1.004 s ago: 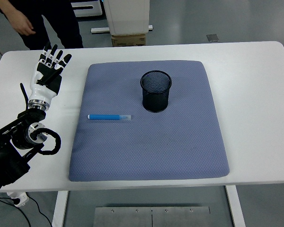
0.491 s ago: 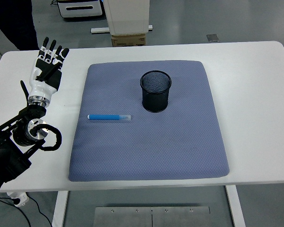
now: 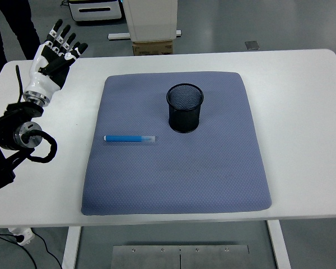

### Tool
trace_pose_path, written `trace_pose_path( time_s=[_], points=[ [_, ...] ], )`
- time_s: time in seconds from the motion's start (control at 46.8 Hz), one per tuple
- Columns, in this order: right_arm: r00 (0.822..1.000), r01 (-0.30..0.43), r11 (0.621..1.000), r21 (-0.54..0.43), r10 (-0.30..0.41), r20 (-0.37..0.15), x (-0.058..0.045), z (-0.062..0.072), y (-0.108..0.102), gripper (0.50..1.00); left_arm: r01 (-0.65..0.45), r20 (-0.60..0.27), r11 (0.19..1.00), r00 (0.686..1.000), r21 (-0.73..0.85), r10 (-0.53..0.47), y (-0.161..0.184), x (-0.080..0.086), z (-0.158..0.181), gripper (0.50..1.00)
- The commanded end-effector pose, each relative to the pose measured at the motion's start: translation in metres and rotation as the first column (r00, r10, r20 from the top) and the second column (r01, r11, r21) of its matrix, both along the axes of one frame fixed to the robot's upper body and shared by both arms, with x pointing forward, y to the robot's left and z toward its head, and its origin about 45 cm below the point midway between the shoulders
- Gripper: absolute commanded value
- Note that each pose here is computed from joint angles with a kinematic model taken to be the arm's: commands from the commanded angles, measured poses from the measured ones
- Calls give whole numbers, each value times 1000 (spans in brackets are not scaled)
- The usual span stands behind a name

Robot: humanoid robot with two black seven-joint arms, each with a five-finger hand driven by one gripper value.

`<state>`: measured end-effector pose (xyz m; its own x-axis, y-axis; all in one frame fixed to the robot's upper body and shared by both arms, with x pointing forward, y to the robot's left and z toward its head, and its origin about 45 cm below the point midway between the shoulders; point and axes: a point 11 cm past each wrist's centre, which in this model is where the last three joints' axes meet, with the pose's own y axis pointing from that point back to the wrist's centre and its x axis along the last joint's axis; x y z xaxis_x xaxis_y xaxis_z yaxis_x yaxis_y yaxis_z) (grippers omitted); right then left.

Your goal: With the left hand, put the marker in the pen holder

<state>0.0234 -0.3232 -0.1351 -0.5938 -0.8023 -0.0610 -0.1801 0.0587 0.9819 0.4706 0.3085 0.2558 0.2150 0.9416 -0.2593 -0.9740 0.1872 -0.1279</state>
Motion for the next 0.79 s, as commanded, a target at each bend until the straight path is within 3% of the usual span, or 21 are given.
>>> trace_pose_path(
  time_s=[0.0,0.321,0.769],
  points=[
    [1000,1,1000,0,-1,-1,0,0,0,1000,54,-28,996,998,77,-52,-6,1,2,1000],
    [1000,1,1000,0,-1,-1,0,0,0,1000,290,-118,876,957,386,-265,-21,-18,22,1000],
    [1000,1,1000,0,-1,-1,0,0,0,1000,509,-316,488,848,709,-426,-19,-49,5,1000]
  ],
)
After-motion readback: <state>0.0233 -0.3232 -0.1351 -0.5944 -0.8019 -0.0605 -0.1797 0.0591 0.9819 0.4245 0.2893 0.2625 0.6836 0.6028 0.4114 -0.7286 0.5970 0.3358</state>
